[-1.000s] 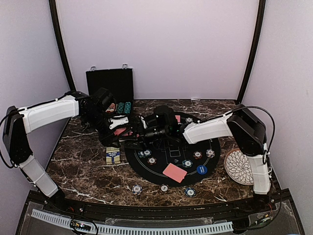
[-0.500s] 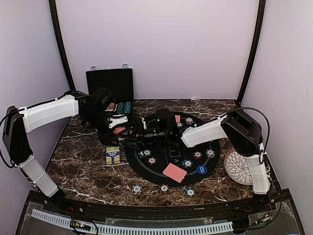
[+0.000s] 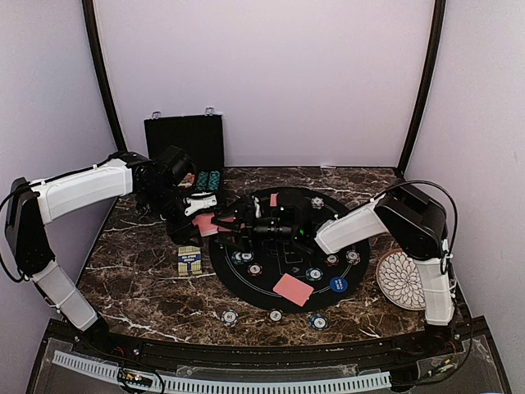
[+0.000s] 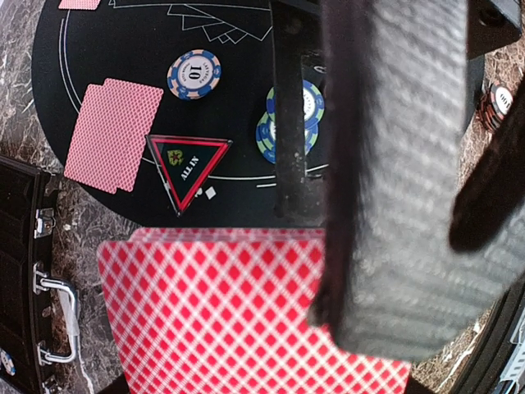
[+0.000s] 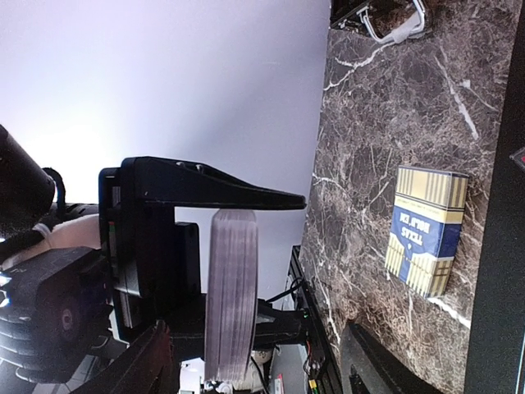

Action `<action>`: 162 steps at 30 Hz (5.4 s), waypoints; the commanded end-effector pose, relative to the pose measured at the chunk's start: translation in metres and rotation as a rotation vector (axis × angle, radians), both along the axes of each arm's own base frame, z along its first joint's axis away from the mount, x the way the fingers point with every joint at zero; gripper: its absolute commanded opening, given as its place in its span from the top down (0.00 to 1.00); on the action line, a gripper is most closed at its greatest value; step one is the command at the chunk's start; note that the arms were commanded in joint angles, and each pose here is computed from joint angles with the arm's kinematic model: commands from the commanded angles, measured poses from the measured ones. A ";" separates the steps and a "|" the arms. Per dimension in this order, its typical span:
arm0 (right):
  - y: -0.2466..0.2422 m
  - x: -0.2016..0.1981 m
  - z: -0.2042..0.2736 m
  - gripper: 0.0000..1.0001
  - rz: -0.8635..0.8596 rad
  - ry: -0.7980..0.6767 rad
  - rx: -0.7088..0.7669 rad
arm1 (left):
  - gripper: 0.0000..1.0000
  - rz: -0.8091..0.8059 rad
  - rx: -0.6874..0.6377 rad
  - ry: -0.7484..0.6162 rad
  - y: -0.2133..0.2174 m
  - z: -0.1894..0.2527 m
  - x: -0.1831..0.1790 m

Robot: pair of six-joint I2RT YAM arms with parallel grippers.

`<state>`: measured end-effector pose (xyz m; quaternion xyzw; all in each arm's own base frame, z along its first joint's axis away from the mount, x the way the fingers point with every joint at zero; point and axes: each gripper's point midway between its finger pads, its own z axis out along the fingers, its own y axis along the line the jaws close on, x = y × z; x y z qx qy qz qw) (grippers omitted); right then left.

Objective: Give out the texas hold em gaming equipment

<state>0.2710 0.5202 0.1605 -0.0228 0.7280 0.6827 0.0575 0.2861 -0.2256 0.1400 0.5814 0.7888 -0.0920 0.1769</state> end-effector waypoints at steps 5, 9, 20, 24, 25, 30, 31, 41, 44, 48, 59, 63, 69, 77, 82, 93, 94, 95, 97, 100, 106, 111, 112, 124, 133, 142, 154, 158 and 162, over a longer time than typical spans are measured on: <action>0.015 0.001 0.038 0.27 0.037 -0.054 0.090 | 1.00 -0.018 -0.041 -0.029 -0.005 0.017 -0.001; 0.028 0.001 0.032 0.27 0.060 -0.038 0.087 | 1.00 -0.017 -0.045 -0.026 -0.006 0.017 -0.001; 0.049 0.009 0.019 0.29 0.063 -0.022 0.070 | 1.00 -0.019 -0.044 -0.026 -0.006 0.017 -0.001; 0.045 0.011 0.004 0.32 0.051 -0.013 0.021 | 1.00 -0.020 -0.039 -0.028 -0.004 0.017 -0.002; 0.042 0.012 0.001 0.34 0.045 -0.011 0.011 | 1.00 -0.021 -0.037 -0.027 -0.004 0.016 -0.002; 0.028 0.013 -0.017 0.40 0.043 0.010 -0.038 | 1.00 -0.021 -0.036 -0.029 -0.004 0.015 -0.002; 0.025 0.014 -0.018 0.41 0.038 0.012 -0.044 | 1.00 -0.021 -0.036 -0.030 -0.004 0.015 -0.002; 0.005 0.019 -0.010 0.53 0.020 -0.004 -0.049 | 1.00 -0.022 -0.025 -0.029 -0.002 0.012 -0.003; 0.004 0.017 0.002 0.56 0.031 -0.024 -0.037 | 1.00 -0.022 -0.022 -0.030 -0.001 0.011 -0.003; 0.000 0.014 0.016 0.58 0.042 -0.049 -0.040 | 1.00 -0.021 -0.019 -0.029 -0.001 0.010 -0.003; -0.014 0.006 0.041 0.66 0.049 -0.083 -0.026 | 1.00 -0.024 -0.013 -0.026 0.000 0.006 -0.004; -0.014 0.004 0.047 0.71 0.053 -0.082 -0.020 | 1.00 -0.024 -0.008 -0.027 0.001 0.005 -0.004; -0.013 0.002 0.041 0.83 0.070 -0.063 -0.033 | 1.00 -0.023 -0.003 -0.027 0.002 0.004 -0.004; -0.029 0.006 0.033 1.00 0.053 -0.073 -0.105 | 1.00 -0.023 0.006 -0.026 0.004 0.002 -0.005; -0.065 0.021 0.033 1.00 -0.005 -0.119 -0.234 | 1.00 -0.024 0.013 -0.023 0.006 -0.001 -0.006; -0.220 0.085 0.011 1.00 -0.205 -0.413 -1.172 | 1.00 -0.024 0.021 -0.021 0.008 -0.002 -0.008; -0.232 0.091 0.014 1.00 -0.228 -0.439 -1.251 | 1.00 -0.025 0.021 -0.019 0.008 -0.003 -0.008; -0.245 0.097 0.013 1.00 -0.246 -0.461 -1.330 | 1.00 -0.025 0.020 -0.018 0.008 -0.003 -0.008; -0.266 0.106 0.011 1.00 -0.279 -0.485 -1.477 | 1.00 -0.026 0.019 -0.017 0.008 -0.003 -0.008; -0.286 0.115 0.006 1.00 -0.304 -0.504 -1.647 | 1.00 -0.025 0.019 -0.018 0.008 -0.002 -0.008; -0.289 0.128 0.000 1.00 -0.303 -0.594 -1.930 | 1.00 -0.027 0.018 -0.021 0.008 -0.001 -0.009; -0.270 0.126 -0.024 1.00 -0.212 -0.651 -2.082 | 1.00 -0.026 0.014 -0.019 0.008 0.000 -0.010; -0.264 0.125 -0.033 1.00 -0.184 -0.655 -2.093 | 1.00 -0.027 0.015 -0.020 0.009 0.000 -0.011; -0.201 0.101 -0.107 0.96 0.016 -0.644 -2.017 | 1.00 -0.028 0.015 -0.022 0.009 0.000 -0.012; -0.160 0.102 -0.122 0.79 0.020 -0.597 -1.819 | 1.00 -0.023 0.013 -0.017 0.008 -0.001 -0.010; -0.130 0.106 -0.107 0.40 0.014 -0.492 -1.512 | 1.00 -0.025 0.016 -0.011 0.009 -0.001 -0.012; -0.155 0.133 -0.056 0.43 -0.095 -0.319 -1.052 | 1.00 -0.027 0.014 -0.013 0.009 0.000 -0.013; -0.165 0.140 -0.072 0.57 -0.101 -0.291 -1.061 | 1.00 -0.029 0.017 -0.015 0.010 0.000 -0.013; -0.166 0.141 -0.088 0.72 -0.082 -0.273 -1.080 | 1.00 -0.030 0.018 -0.014 0.011 0.000 -0.014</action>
